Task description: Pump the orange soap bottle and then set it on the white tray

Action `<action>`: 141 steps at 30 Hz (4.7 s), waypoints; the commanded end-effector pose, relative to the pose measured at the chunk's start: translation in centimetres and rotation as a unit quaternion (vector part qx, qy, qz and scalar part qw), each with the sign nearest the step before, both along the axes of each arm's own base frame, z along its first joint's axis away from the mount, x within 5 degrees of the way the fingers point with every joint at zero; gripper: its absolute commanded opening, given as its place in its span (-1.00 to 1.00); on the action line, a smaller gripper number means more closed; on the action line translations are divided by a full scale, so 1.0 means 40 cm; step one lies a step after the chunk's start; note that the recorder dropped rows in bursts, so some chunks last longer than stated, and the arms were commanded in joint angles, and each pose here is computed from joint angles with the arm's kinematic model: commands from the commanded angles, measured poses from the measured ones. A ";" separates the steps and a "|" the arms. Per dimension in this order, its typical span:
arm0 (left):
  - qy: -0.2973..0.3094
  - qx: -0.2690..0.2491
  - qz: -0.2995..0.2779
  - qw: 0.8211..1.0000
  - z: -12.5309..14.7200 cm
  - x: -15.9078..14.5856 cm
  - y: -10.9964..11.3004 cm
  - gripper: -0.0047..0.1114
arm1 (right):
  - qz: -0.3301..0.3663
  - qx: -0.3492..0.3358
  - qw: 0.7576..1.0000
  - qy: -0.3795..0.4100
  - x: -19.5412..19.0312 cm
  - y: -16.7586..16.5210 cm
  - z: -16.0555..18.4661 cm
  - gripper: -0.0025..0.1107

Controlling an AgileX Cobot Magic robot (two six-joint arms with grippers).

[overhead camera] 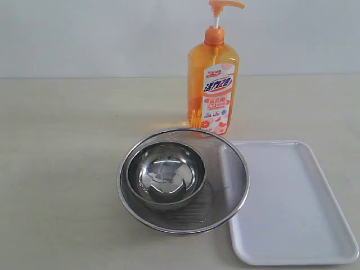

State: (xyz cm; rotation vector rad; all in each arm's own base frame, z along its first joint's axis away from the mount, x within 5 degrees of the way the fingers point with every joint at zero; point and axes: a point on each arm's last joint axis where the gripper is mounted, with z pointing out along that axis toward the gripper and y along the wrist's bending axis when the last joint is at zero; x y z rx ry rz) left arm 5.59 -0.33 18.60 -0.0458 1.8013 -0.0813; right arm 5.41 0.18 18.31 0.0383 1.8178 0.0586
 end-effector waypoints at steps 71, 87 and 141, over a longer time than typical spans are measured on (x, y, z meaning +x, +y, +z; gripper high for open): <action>-0.140 0.074 0.021 0.987 0.392 0.176 0.015 -0.84 | -0.001 0.000 1.000 -0.008 0.000 0.000 0.003 -0.96; -0.169 0.074 0.029 0.982 0.404 0.181 0.018 -0.84 | -0.001 0.000 1.000 -0.006 0.000 0.000 0.003 -0.96; -0.041 0.084 -0.478 0.874 0.114 0.811 -0.252 -0.84 | -0.001 0.000 1.000 -0.006 0.000 0.000 0.003 -0.96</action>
